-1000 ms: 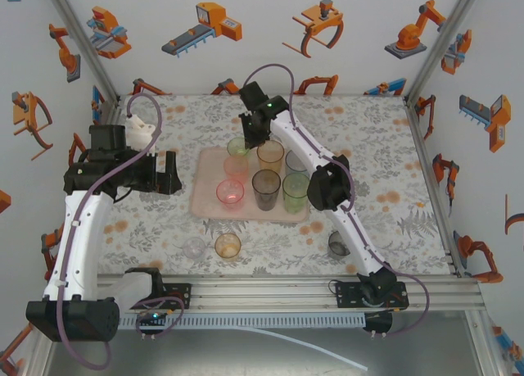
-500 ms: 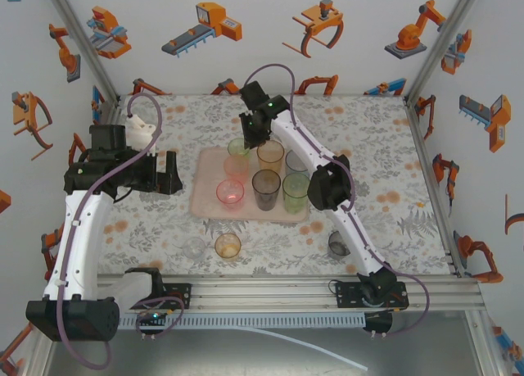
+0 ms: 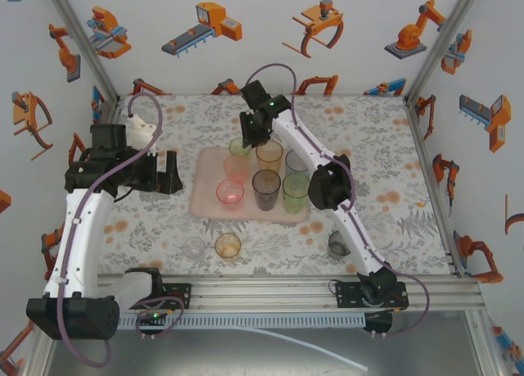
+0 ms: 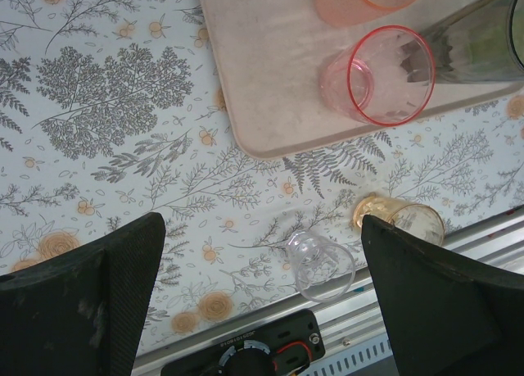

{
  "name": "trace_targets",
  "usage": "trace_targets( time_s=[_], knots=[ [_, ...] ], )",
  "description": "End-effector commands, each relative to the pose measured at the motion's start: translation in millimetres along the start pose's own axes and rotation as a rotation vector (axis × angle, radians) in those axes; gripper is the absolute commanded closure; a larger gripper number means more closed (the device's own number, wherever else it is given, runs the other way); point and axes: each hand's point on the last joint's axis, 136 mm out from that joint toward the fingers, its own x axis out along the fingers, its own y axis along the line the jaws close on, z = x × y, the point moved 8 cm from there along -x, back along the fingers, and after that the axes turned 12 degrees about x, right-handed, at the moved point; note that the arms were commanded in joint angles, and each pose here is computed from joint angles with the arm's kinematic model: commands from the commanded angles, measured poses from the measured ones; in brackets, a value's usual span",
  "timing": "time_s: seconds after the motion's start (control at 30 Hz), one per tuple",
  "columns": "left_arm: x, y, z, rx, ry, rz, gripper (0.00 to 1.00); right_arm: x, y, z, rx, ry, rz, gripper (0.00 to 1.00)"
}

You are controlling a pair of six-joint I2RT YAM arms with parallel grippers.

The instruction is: Place the glasses into the tray

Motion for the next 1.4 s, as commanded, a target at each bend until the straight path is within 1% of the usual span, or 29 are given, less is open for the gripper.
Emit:
trace_targets(
  time_s=[0.0,0.5,0.8,0.97,1.37],
  knots=[
    [-1.2,0.8,3.4,-0.016,-0.013,-0.010,0.03,1.3,-3.2,2.2,0.012,0.004,0.001,0.65],
    [0.3,1.8,4.0,-0.019,-0.009,-0.012,0.03,4.9,-1.7,7.4,0.051,0.014,0.078,0.66],
    [0.6,1.9,3.2,-0.020,-0.008,-0.012,0.03,10.3,-3.3,4.0,0.058,0.034,0.076,0.67],
    [0.4,1.9,3.3,-0.020,-0.009,-0.012,0.03,2.0,-4.8,9.0,0.056,0.003,0.054,0.66],
    [-2.9,1.5,4.0,-0.022,-0.018,-0.010,0.03,-21.4,-3.0,18.6,0.053,-0.043,0.059,0.64]
  ],
)
